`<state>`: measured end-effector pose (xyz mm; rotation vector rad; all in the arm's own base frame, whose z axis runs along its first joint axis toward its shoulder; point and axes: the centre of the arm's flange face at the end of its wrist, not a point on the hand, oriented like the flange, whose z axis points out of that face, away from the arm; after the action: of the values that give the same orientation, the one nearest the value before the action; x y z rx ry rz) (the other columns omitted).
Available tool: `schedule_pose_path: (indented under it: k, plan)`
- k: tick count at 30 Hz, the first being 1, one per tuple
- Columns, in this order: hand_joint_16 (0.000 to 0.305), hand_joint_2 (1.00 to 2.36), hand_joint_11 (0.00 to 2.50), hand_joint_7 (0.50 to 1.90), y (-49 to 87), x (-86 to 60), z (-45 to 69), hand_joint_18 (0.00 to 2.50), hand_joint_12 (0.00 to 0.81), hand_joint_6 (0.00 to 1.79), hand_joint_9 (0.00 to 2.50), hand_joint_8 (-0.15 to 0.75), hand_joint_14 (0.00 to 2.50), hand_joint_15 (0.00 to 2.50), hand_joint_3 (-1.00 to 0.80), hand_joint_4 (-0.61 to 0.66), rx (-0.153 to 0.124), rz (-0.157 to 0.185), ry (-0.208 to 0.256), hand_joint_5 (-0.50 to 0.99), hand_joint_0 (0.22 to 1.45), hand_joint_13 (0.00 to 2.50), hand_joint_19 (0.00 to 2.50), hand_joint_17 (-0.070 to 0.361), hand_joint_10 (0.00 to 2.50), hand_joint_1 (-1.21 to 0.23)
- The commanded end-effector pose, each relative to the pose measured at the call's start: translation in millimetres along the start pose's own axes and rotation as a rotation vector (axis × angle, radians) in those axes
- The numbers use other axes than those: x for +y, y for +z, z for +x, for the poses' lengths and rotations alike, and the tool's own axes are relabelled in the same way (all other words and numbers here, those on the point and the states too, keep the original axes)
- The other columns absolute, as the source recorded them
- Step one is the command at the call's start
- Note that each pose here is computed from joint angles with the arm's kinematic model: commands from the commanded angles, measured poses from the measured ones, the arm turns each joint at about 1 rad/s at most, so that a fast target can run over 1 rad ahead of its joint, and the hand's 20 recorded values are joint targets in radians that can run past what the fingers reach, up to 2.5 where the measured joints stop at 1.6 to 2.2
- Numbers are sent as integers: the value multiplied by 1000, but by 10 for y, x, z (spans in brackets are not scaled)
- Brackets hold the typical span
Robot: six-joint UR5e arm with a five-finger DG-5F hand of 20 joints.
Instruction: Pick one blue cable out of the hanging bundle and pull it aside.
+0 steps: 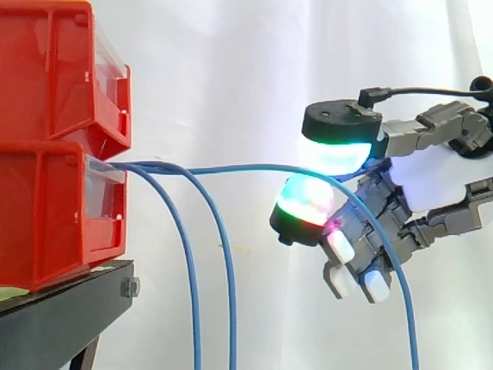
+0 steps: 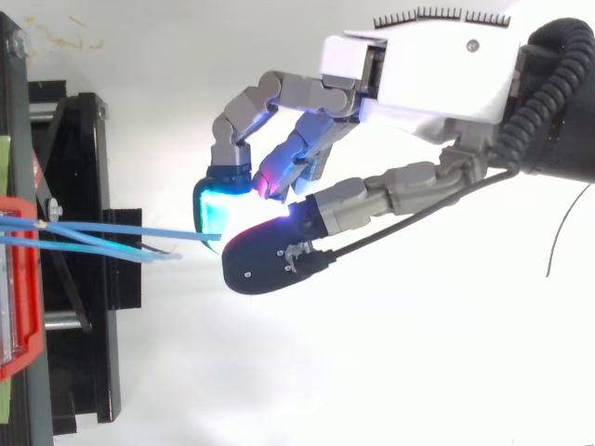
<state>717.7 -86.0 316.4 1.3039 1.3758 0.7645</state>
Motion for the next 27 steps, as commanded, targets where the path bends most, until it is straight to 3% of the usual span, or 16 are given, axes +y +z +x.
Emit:
schedule_pose_path:
  k: [1,10,20,27]
  plan:
    - [42,1009,749,945,-4,7,10,672,333,927,896,245,23,658,-384,6,2,-1,11,-160,645,783,752,95,23,-825]
    - [42,1004,749,915,-7,1,2,675,333,929,899,246,25,665,-453,10,5,3,15,-160,659,783,743,94,21,-826]
    - [48,1000,747,863,-7,1,2,676,357,920,908,271,23,668,-500,29,5,3,18,-160,492,786,777,109,22,-659]
    - [52,1000,740,847,-8,3,12,684,378,921,912,287,20,672,-500,37,6,3,19,-158,456,793,777,118,20,-646]
